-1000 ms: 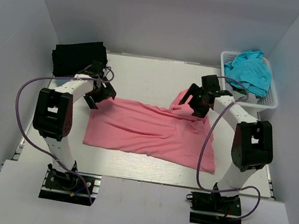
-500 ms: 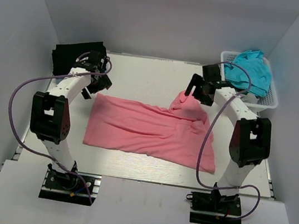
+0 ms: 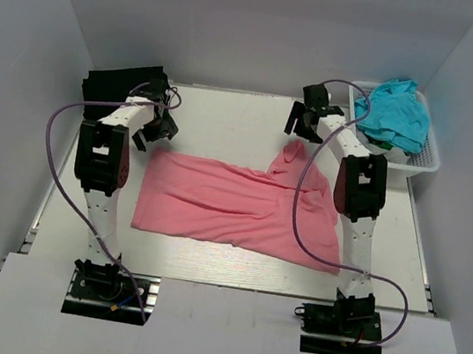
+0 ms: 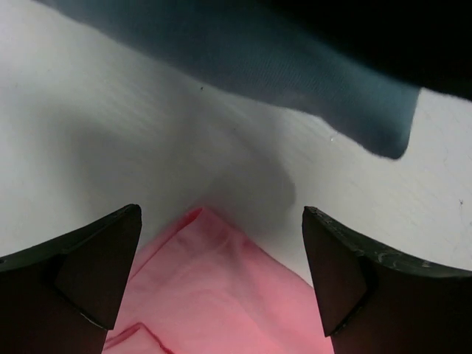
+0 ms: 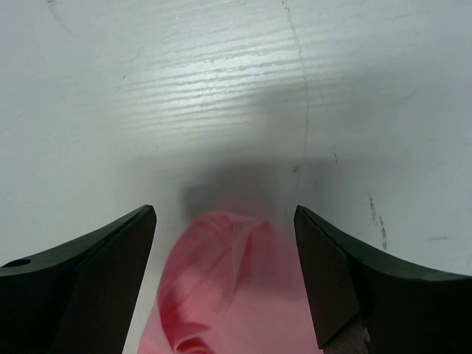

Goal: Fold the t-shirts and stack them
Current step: Grap the side of the flattened tshirt furthest away from the robot with both arms

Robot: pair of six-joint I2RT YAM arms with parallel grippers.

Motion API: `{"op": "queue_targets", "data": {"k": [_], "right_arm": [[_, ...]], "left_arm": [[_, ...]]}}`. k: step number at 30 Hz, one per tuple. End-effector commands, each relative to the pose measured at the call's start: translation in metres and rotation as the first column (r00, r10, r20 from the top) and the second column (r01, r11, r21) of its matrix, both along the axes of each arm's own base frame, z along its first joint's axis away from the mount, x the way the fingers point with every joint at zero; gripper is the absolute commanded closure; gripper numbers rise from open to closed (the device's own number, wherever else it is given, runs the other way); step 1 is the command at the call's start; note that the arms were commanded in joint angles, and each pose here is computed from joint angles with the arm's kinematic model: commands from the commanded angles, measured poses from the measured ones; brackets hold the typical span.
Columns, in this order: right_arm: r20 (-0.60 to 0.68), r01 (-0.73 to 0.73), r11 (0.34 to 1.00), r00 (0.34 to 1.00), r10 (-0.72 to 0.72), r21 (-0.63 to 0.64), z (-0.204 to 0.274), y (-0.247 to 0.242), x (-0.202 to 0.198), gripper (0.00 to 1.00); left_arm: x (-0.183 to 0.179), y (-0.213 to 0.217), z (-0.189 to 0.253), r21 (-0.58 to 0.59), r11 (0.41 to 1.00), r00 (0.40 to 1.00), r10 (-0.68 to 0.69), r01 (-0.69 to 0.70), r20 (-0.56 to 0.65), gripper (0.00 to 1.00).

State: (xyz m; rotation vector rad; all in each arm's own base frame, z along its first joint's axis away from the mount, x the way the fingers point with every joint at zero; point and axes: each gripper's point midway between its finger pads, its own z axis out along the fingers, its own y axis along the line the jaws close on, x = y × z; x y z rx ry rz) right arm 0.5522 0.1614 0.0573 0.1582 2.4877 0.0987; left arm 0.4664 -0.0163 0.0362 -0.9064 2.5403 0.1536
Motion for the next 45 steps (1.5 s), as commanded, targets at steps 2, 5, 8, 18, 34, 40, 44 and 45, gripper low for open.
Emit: {"op": "queue_targets", "data": {"k": [2, 5, 8, 18, 34, 40, 44, 45], "right_arm": [[0.034, 0.011, 0.999, 0.999, -0.01, -0.046, 0.002, -0.007, 0.017, 0.22], [-0.016, 0.002, 0.998, 1.0, -0.003, -0.062, -0.02, -0.006, 0.01, 0.27], [-0.043, -0.004, 0.998, 0.999, 0.001, -0.061, -0.028, -0.007, 0.001, 0.37], [0.003, -0.022, 0.999, 1.0, 0.022, -0.036, -0.005, -0.005, 0.002, 1.0], [0.013, -0.003, 0.999, 1.0, 0.004, -0.046, 0.006, -0.01, -0.002, 1.0], [0.054, -0.009, 1.0, 0.998, 0.01, -0.022, 0.026, -0.005, 0.003, 1.0], [0.093, -0.022, 1.0, 0.995, 0.022, -0.006, 0.048, -0.003, 0.005, 1.0], [0.106, -0.022, 1.0, 0.994, 0.022, -0.002, 0.056, -0.004, 0.004, 1.0]], "left_arm": [[0.011, 0.003, 0.008, 0.03, 0.999, 1.0, -0.015, 0.015, 0.016, 0.0], [0.011, 0.003, -0.006, 0.032, 0.999, 1.0, -0.015, 0.016, -0.013, 0.04], [0.009, 0.001, -0.012, 0.019, 1.0, 0.999, -0.02, 0.021, -0.026, 0.12], [-0.015, -0.012, -0.032, -0.055, 0.997, 0.994, -0.059, 0.054, -0.09, 0.64], [-0.05, -0.011, -0.04, -0.011, 0.997, 0.98, -0.074, 0.074, -0.184, 0.66], [-0.046, -0.017, -0.035, -0.044, 0.996, 0.984, -0.078, 0.072, -0.158, 1.0], [-0.035, -0.011, -0.002, -0.01, 0.997, 0.996, -0.074, 0.073, -0.057, 1.0], [-0.033, -0.009, 0.007, 0.004, 0.998, 0.997, -0.068, 0.068, -0.034, 1.0]]}}
